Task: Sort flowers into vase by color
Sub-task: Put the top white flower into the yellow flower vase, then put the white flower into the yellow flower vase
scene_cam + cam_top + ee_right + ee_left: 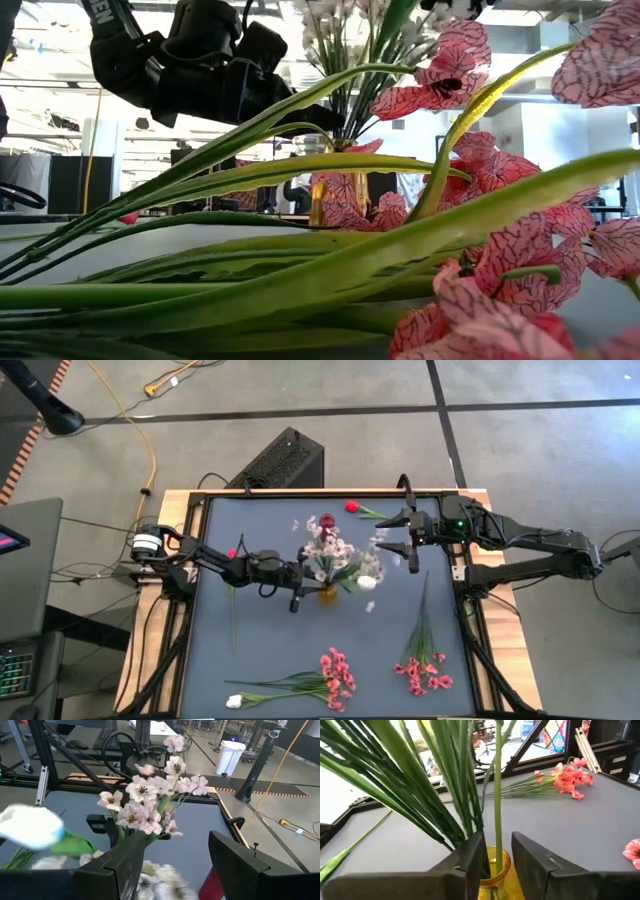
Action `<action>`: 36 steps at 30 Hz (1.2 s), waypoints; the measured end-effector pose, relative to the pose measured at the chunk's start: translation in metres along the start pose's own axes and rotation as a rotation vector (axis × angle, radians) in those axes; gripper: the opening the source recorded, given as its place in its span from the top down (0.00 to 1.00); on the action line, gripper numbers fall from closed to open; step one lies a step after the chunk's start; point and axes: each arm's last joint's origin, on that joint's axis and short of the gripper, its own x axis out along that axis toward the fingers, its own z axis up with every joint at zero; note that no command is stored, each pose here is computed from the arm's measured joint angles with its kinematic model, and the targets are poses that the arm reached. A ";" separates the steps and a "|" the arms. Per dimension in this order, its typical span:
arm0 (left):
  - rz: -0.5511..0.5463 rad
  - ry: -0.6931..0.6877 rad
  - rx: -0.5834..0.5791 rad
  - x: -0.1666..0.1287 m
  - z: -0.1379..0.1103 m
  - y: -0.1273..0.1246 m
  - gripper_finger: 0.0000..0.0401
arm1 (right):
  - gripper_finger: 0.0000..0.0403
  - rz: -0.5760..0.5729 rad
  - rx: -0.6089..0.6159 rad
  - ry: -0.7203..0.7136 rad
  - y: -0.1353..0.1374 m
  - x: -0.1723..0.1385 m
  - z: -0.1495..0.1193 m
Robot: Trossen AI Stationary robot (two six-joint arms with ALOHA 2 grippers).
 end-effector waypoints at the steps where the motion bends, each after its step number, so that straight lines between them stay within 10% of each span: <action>1: 0.000 0.001 -0.001 0.000 0.000 0.000 0.75 | 0.38 0.000 0.000 0.000 0.000 0.000 0.000; 15: -0.155 -0.013 0.030 -0.001 -0.001 -0.005 0.71 | 0.38 0.000 0.000 0.000 0.000 0.000 0.000; 36: -0.086 0.201 0.056 -0.046 0.038 0.000 0.72 | 0.38 -0.002 -0.001 -0.011 0.000 0.000 0.001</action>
